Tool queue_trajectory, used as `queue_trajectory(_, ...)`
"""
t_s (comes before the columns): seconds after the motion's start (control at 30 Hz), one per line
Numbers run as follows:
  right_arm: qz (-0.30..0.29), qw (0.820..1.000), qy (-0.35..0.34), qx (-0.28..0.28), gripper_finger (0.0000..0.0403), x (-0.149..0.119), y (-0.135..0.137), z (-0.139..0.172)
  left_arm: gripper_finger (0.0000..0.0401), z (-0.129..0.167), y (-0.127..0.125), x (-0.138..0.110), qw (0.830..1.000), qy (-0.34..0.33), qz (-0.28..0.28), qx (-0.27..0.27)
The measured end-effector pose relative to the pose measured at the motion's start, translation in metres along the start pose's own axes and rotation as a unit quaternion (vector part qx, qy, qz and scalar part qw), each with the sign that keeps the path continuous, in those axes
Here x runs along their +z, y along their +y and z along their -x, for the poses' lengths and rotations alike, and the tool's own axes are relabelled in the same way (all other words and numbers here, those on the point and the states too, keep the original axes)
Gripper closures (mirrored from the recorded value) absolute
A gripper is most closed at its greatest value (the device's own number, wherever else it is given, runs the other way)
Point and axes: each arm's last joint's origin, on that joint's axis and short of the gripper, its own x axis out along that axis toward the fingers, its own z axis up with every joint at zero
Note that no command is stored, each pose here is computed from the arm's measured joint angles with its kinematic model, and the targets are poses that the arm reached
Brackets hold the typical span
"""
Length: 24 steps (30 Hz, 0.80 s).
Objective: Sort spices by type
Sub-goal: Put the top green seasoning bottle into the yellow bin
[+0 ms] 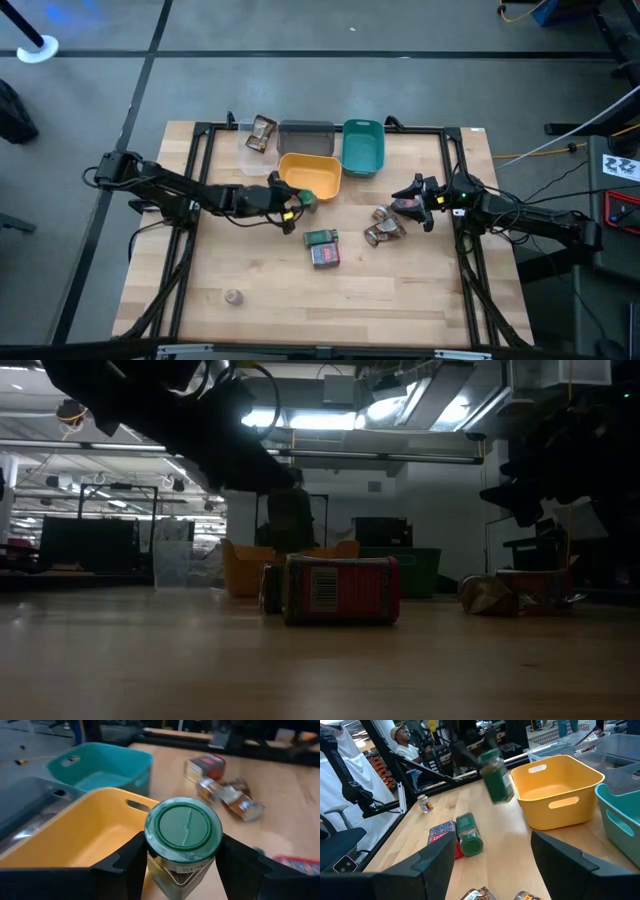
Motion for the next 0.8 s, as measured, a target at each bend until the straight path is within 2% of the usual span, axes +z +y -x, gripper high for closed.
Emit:
queue_trajectory(0.33,0.000,1.000,0.000,0.000,0.0146,0.000,0.000,0.000,0.0210,-0.004,0.040,0.013,0.997,-0.018,0.030,0.070)
queue_trajectory(0.6,0.002,1.000,0.000,0.000,0.0146,0.000,0.000,0.000,0.0208,-0.009,0.076,0.003,0.989,0.044,0.037,0.139)
queue_trajectory(0.8,0.002,1.000,0.000,0.000,0.0146,0.000,0.000,0.000,0.0208,-0.011,0.087,-0.006,0.982,0.084,0.057,0.158)
